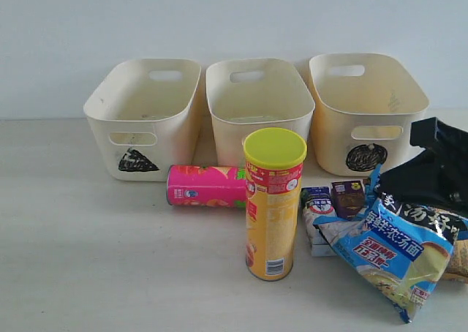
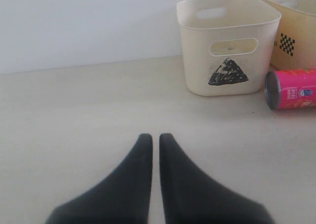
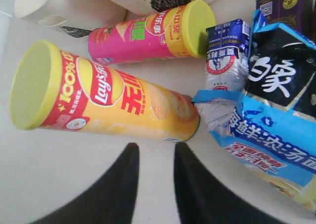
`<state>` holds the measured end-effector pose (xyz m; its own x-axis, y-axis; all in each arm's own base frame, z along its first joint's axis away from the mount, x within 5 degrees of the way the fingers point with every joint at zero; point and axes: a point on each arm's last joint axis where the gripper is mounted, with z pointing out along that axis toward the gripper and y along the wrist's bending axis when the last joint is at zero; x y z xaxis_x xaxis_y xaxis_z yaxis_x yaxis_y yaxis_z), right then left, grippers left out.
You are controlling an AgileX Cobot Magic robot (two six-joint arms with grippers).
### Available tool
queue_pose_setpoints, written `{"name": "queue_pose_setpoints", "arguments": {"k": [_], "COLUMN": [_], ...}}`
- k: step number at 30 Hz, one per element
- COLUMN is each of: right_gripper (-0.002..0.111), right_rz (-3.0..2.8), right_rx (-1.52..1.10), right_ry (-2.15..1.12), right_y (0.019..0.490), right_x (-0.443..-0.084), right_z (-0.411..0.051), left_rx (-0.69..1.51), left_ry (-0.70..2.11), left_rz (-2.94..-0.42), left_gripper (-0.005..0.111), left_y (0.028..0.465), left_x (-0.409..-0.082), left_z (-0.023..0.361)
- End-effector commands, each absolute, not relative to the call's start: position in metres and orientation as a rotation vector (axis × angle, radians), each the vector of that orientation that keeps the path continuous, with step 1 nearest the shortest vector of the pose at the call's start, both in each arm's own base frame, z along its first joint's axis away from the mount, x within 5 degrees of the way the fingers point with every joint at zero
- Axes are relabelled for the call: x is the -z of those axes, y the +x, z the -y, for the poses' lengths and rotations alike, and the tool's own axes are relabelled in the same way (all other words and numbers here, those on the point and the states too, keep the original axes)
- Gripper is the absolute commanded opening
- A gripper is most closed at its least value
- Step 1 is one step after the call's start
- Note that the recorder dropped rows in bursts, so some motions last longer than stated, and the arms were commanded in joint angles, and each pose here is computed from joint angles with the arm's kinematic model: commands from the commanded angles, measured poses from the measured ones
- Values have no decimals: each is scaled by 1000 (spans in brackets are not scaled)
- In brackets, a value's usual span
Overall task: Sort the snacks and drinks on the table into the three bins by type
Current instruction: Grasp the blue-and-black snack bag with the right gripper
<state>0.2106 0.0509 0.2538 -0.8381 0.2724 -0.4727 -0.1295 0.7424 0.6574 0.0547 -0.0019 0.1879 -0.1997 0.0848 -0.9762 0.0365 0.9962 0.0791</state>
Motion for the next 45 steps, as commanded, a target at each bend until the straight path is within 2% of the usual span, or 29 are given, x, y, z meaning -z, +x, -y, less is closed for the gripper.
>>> {"name": "queue_pose_setpoints", "arguments": {"k": [1, 5, 10, 16, 20, 24, 41, 43, 45], "right_gripper": [74, 73, 81, 81, 82, 90, 90, 88, 81], "right_rz": [-2377, -2444, -2500, -2438, -2443, -2475, -2386, -2394, -2395], "right_rx": [-912, -753, -737, -926, -924, -929, -1151, -1154, -1173], "right_ry": [178, 280, 472, 600, 657, 674, 529, 537, 529], "right_y": [214, 215, 197, 199, 213, 218, 247, 250, 251], "right_x": [-255, -247, -215, -177, -152, -134, -110, -106, -103], "right_z": [-47, -35, -5, -2, 3, 4, -1, 0, -1], "left_rx": [-40, -40, -40, -40, -40, -40, -40, -40, -40], "left_ry": [91, 91, 91, 91, 91, 91, 91, 91, 91], "left_rz": [-1772, -1772, -1772, -1772, -1772, -1772, -1772, -1772, -1772], "left_gripper": [4, 4, 4, 4, 4, 4, 4, 4, 4], "left_y": [55, 55, 55, 55, 55, 55, 55, 55, 55], "left_x": [-187, -187, -187, -187, -187, -187, -187, -187, -187], "left_z": [2, 2, 2, 2, 2, 2, 2, 2, 2]}}
